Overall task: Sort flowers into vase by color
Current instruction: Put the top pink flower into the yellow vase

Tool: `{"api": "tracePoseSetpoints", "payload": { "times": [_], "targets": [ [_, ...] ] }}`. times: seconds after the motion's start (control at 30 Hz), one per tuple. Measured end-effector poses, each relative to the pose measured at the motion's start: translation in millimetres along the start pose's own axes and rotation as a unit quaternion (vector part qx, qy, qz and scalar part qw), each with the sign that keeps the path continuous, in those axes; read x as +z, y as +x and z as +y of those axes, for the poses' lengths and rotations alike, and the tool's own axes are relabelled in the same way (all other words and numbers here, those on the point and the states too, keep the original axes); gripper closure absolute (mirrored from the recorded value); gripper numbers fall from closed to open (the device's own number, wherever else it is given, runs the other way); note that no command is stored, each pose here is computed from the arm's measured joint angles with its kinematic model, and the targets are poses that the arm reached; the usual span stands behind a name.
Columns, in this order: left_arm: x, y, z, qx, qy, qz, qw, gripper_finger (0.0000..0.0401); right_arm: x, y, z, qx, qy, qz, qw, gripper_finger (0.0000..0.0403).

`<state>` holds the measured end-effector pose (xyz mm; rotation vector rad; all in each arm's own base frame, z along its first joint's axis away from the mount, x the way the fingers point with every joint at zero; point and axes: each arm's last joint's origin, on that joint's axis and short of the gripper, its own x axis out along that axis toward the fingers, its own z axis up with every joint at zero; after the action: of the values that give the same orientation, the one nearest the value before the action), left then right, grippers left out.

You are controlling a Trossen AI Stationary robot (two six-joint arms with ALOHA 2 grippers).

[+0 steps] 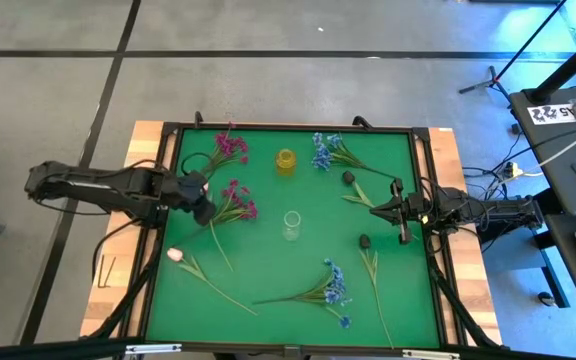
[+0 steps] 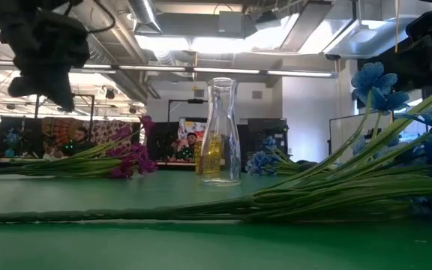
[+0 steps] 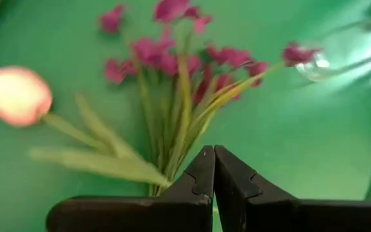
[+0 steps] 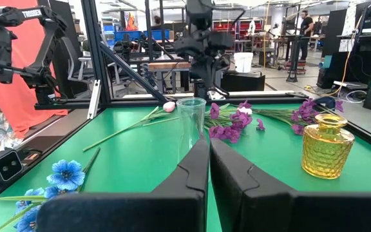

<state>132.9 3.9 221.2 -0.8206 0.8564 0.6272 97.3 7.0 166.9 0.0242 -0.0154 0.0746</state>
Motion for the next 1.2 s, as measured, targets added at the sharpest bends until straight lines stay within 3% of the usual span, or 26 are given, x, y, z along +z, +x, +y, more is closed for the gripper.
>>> {"api": "tracePoseSetpoints", "payload": {
  "times": [0.17,0.33,0.9,1.03,1.2],
  "targets": [
    [-5.6,6.8,3.9,0.043,-0.03,0.055,0.997,0.0397,0.0,0.0,0.0,0.0,0.0,0.0,1.0,0.0386],
    [-7.5,9.9,8.4,0.094,-0.073,0.054,0.991,0.0371,0.0,0.0,0.0,0.0,-0.002,0.0,1.0,0.0386],
    [-5.9,23.0,5.5,0.128,-0.085,0.064,0.986,0.0244,-0.1,0.0,0.0,0.0,-0.003,0.0,1.0,0.0386],
    [-2.6,29.5,2.6,0.118,-0.098,0.075,0.985,0.0225,0.1,0.0,0.0,0.0,-0.003,0.0,1.0,0.0386],
    [0.3,37.0,6.2,0.146,-0.086,0.093,0.981,0.0217,0.0,0.0,0.0,0.0,-0.003,0.0,1.0,0.0386]
  ]
}}
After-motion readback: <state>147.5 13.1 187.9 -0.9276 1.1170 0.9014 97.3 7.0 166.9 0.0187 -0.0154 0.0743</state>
